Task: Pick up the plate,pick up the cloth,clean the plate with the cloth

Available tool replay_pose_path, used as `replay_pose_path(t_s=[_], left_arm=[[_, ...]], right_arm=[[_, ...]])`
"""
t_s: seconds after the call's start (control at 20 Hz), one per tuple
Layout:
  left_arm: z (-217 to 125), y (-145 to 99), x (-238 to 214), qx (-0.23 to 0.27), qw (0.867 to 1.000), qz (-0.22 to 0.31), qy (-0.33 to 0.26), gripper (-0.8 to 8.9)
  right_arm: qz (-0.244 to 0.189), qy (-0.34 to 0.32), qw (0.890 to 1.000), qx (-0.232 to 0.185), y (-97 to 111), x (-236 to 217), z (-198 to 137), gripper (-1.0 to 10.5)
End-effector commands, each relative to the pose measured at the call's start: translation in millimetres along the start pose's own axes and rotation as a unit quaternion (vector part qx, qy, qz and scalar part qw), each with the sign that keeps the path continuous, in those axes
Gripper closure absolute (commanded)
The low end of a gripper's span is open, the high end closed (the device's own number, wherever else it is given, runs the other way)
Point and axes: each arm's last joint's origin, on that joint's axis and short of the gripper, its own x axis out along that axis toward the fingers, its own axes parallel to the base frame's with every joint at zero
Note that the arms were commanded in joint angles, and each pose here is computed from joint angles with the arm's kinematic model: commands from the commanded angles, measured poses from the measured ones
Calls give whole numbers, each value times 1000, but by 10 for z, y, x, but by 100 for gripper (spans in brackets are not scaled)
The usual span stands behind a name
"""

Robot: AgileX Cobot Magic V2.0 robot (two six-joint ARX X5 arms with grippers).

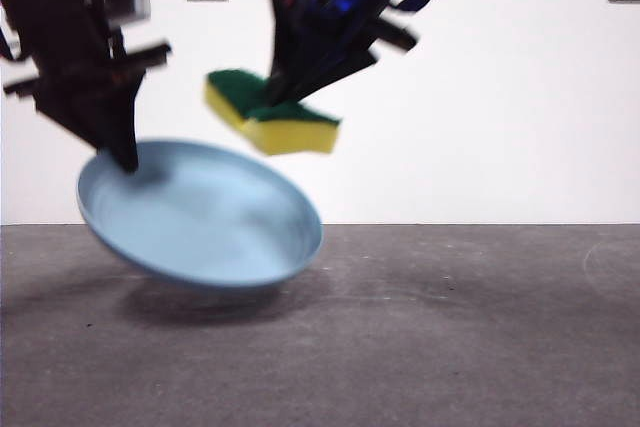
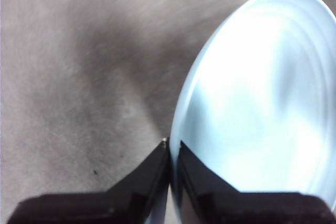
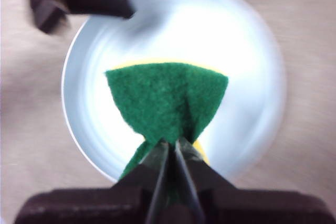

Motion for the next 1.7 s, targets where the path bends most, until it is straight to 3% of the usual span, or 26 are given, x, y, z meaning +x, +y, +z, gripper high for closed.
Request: replay_pose_path(t_s=[0.05,0.3,0.4,0.6,0.65,0.8,1.0,1.1,1.2,1.4,1.5,1.7], left_arm=[[-16,64,250,-3,1000,0,24,822],[-47,166,740,-11,999,17,48,821],[-52,198,842,-10,997,52,50,821],[-41,239,899,-13,997,59,41,810],[-35,239,900,-13,998,57,38,770],[-35,237,900,-14,998,55,37,372],[-78,224,888,-52,996,49,58,344],[-64,187,804,-65,996,20,54,344],[-3,126,611,-74,997,-1,26,344],[166,-30,-92,-74,993,8,-95,344],[171,-124,-508,-62,986,13,-153,344],[27,-309,-1146,-38,970,-1,-239,345]], right_arm=[[-35,21,999,3,-25,-106,-57,958],[-85,49,995,1,-82,-415,-113,958],[-86,54,995,1,-89,-516,-129,958],[-86,48,995,2,-95,-666,-131,958],[-86,45,995,3,-95,-683,-128,958],[-90,42,995,7,-130,-704,-124,958],[-98,42,994,18,-201,-703,-123,958],[-106,42,993,29,-256,-705,-123,958],[-117,41,991,49,-337,-700,-124,958],[-133,43,986,88,-491,-613,-127,958],[-141,43,984,103,-575,-533,-128,958],[-113,62,983,134,-792,-267,-177,958]])
